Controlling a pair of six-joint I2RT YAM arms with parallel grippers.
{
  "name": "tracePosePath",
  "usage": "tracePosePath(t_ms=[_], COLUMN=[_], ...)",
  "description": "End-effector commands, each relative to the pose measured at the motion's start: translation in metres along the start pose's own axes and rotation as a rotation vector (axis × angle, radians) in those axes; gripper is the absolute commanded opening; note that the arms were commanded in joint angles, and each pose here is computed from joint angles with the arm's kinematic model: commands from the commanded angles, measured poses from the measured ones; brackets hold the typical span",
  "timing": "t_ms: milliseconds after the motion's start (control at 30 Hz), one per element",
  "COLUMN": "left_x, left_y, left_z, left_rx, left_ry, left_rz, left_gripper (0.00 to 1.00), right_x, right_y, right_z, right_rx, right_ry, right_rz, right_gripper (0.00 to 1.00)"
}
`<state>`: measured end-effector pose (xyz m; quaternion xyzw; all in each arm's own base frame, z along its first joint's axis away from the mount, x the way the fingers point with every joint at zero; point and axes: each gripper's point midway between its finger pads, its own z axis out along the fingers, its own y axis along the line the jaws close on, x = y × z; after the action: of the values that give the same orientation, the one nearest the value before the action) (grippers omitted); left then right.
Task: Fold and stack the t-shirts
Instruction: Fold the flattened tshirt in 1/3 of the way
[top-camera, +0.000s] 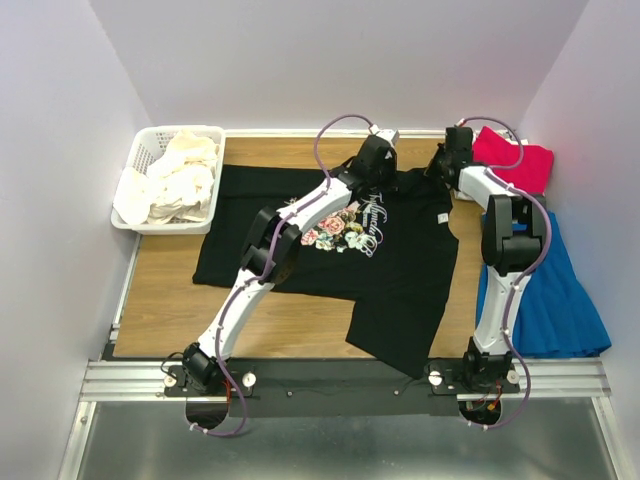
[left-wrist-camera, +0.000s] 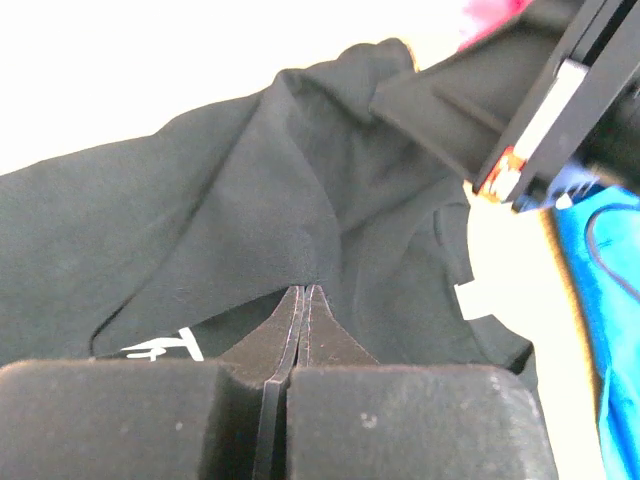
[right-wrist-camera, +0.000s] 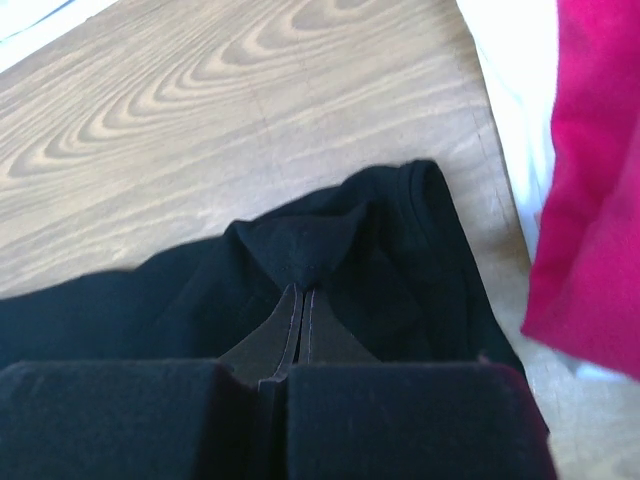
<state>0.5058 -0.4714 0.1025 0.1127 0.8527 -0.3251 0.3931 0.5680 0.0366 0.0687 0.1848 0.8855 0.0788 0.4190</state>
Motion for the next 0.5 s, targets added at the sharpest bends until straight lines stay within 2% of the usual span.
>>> tracePosePath(t_ms=[0,300,467], left_x=[-0.027,-0.019,-0.009], left_y=[-0.008,-0.005,-0.002], left_z=[-0.019,-0.025,-0.035], left_rx=[0.009,0.008,0.003], left_ry=[-0.05,-0.016,0.022], left_rz=[0.025,0.047,0.068], left_gripper=[0.0,0.0,0.0], right_x=[-0.013,-0.007,-0.01], right_y=[-0.003,-0.017,-0.021], right_z=[-0.027,-0.052,-0.085], right_rx=[0.008,0.058,0.066], right_ry=[-0.029,-0.042,-0.076], right_rz=[-0.007,-0.013,-0.008], right_gripper=[0.01,0.01,0.01])
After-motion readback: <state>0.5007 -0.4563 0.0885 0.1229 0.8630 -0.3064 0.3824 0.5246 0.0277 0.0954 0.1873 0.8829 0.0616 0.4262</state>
